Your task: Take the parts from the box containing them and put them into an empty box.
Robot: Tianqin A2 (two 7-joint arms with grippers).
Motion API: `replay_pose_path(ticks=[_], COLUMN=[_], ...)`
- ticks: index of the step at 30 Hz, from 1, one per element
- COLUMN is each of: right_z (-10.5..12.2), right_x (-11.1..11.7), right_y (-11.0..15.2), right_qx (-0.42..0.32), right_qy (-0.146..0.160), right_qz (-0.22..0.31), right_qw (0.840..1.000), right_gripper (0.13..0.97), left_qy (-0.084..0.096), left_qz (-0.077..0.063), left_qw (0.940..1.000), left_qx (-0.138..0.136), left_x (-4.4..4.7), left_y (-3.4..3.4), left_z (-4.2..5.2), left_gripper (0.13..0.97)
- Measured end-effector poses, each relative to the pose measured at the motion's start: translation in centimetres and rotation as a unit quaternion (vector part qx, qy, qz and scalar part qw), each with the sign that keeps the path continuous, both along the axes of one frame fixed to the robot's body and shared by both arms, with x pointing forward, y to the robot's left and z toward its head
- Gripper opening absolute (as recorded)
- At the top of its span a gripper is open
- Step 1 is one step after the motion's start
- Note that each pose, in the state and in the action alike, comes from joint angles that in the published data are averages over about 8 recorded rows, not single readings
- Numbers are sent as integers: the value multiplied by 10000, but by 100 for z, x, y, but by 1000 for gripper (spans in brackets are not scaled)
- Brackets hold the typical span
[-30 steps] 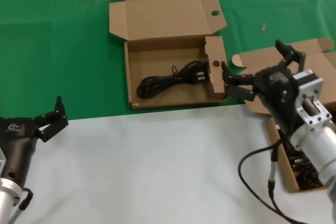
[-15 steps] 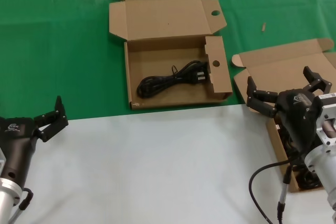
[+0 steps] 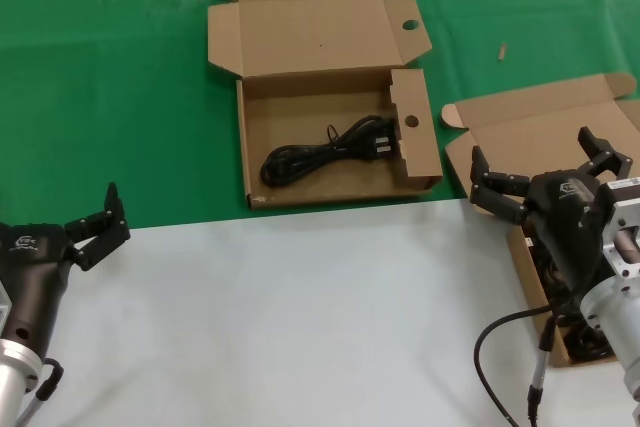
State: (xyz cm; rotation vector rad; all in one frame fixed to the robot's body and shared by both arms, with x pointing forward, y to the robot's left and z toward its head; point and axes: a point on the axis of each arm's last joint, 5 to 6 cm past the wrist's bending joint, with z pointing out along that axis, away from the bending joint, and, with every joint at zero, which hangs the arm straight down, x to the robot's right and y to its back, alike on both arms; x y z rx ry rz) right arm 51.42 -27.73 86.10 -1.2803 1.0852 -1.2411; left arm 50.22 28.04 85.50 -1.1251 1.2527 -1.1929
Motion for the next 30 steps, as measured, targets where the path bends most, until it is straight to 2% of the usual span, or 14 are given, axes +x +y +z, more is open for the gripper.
replay_pose_path(ticks=[30], right_z=[0], right_x=[0], right_y=[0], right_qx=[0], right_qy=[0], right_qz=[0], right_qw=[10000], right_gripper=[966], left_qy=[0], left_qz=[0], left_qw=[10000], left_qx=[0], left_x=[0], left_y=[0], left_z=[0], left_gripper=[966])
